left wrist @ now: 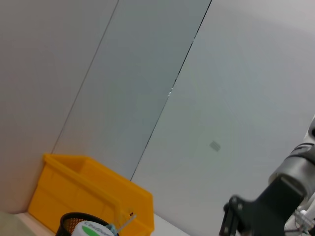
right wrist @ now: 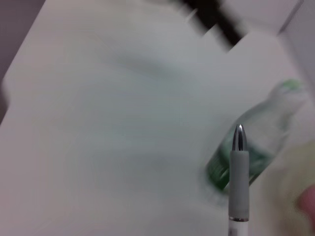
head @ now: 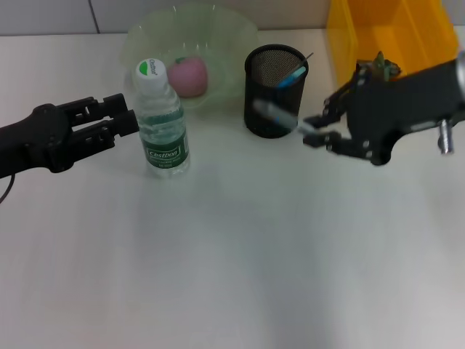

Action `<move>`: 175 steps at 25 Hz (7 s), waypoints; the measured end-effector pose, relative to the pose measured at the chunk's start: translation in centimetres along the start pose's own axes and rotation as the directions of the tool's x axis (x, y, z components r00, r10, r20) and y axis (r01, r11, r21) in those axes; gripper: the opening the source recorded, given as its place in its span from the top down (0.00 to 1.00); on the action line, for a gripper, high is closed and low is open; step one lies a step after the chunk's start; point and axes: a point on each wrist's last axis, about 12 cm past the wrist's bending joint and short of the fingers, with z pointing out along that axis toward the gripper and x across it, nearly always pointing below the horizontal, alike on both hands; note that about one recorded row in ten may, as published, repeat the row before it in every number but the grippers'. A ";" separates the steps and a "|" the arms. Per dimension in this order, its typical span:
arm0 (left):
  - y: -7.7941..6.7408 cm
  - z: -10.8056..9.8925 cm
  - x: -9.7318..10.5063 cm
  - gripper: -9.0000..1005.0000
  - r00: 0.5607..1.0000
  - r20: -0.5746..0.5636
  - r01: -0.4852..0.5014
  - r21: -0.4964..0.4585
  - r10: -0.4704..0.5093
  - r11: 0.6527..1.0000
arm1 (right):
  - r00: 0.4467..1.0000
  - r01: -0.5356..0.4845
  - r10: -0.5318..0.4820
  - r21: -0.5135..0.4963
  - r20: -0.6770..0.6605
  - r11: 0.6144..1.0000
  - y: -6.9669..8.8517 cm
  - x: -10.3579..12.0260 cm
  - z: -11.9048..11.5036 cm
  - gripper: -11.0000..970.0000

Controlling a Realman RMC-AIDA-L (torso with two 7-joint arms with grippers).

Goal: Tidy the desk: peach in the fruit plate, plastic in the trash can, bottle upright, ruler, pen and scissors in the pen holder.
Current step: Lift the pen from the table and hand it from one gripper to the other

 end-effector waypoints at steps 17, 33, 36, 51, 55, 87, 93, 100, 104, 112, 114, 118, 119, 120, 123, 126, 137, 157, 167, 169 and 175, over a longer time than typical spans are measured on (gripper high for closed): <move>0.2 -0.2 -0.6 0.50 0.998 0.018 -0.068 -0.006 0.068 0.998 | 0.581 -0.560 0.531 -0.171 0.617 0.811 2.1 4.5 0.0 0.84; 0.0 0.4 -0.7 0.50 0.998 0.028 -0.064 0.013 0.064 0.998 | -0.296 -0.535 0.794 -0.781 0.530 0.322 4.2 6.8 4.0 0.84; 0.0 0.7 -0.8 0.50 0.998 0.029 -0.063 0.025 0.062 0.998 | -0.406 -0.449 0.804 -0.861 0.435 0.239 4.3 6.4 4.4 0.84; 0.1 2.0 -2.0 0.50 0.997 0.029 -0.068 0.061 0.066 0.996 | -0.777 -0.076 0.629 -0.993 0.003 -0.089 4.4 8.9 3.6 0.84; 0.2 2.2 -2.2 0.50 0.997 0.031 -0.073 0.061 0.072 0.995 | -0.765 -0.083 0.642 -0.996 0.048 -0.023 3.5 8.6 2.9 0.84; 0.3 3.7 -5.5 0.50 0.997 0.024 -0.072 0.088 0.070 0.994 | -0.400 -0.503 0.661 -0.755 0.635 0.420 4.9 8.1 1.7 0.84; 0.2 4.9 -5.5 0.51 0.995 0.096 -0.032 0.136 0.019 0.990 | -0.304 -0.481 0.627 -0.684 0.717 0.549 5.5 6.9 2.2 0.84; -0.5 6.5 -5.9 0.51 0.985 0.170 -0.007 0.241 -0.035 0.970 | -0.200 -0.437 0.568 -0.592 0.798 0.677 5.1 5.4 2.7 0.84; -0.8 7.5 -5.9 0.51 0.980 0.190 0.001 0.282 -0.057 0.959 | -0.176 -0.417 0.552 -0.570 0.815 0.708 4.6 4.7 2.9 0.84; -0.8 8.3 -5.7 0.51 0.973 0.211 0.026 0.310 -0.096 0.950 | -0.099 -0.390 0.466 -0.465 0.879 0.795 3.4 3.2 3.4 0.84; -0.8 8.6 -5.8 0.51 0.971 0.214 0.030 0.320 -0.103 0.947 | -0.075 -0.383 0.445 -0.438 0.892 0.813 3.1 2.8 3.7 0.84; -1.0 9.1 -5.7 0.51 0.967 0.224 0.042 0.344 -0.125 0.938 | -0.049 -0.375 0.414 -0.401 0.909 0.836 2.7 2.2 4.1 0.84; -1.0 9.2 -5.6 0.51 0.963 0.231 0.046 0.352 -0.135 0.935 | -0.044 -0.377 0.405 -0.391 0.913 0.840 2.7 2.2 4.2 0.84; -1.0 9.2 -5.6 0.51 0.962 0.235 0.045 0.355 -0.136 0.934 | -0.040 -0.378 0.398 -0.383 0.917 0.843 2.7 2.2 4.2 0.84; -1.1 9.2 -5.6 0.51 0.960 0.241 0.043 0.364 -0.139 0.930 | -0.033 -0.383 0.375 -0.358 0.927 0.851 2.6 2.2 4.3 0.84; -1.4 9.4 -5.6 0.51 0.959 0.245 0.038 0.386 -0.142 0.922 | -0.025 -0.393 0.362 -0.342 0.932 0.854 2.4 2.2 4.3 0.84; -1.9 10.8 -5.7 0.51 0.967 0.216 0.029 0.426 -0.133 0.904 | -0.003 -0.405 0.358 -0.329 0.934 0.853 2.0 1.9 4.8 0.84; -2.0 12.0 -5.9 0.51 0.960 0.231 0.038 0.446 -0.156 0.894 | 0.016 -0.409 0.337 -0.302 0.941 0.861 1.8 1.6 5.2 0.84; -1.9 12.4 -5.6 0.51 0.960 0.231 0.041 0.439 -0.156 0.898 | 0.025 -0.404 0.329 -0.291 0.944 0.867 1.6 1.3 5.4 0.84; -1.9 12.4 -5.6 0.51 0.960 0.231 0.041 0.439 -0.156 0.898 | 0.025 -0.407 0.335 -0.297 0.942 0.864 1.5 1.2 5.6 0.84; -1.9 12.4 -5.6 0.51 0.961 0.236 0.028 0.436 -0.144 0.900 | 0.029 -0.411 0.332 -0.291 0.943 0.864 1.5 1.1 5.7 0.84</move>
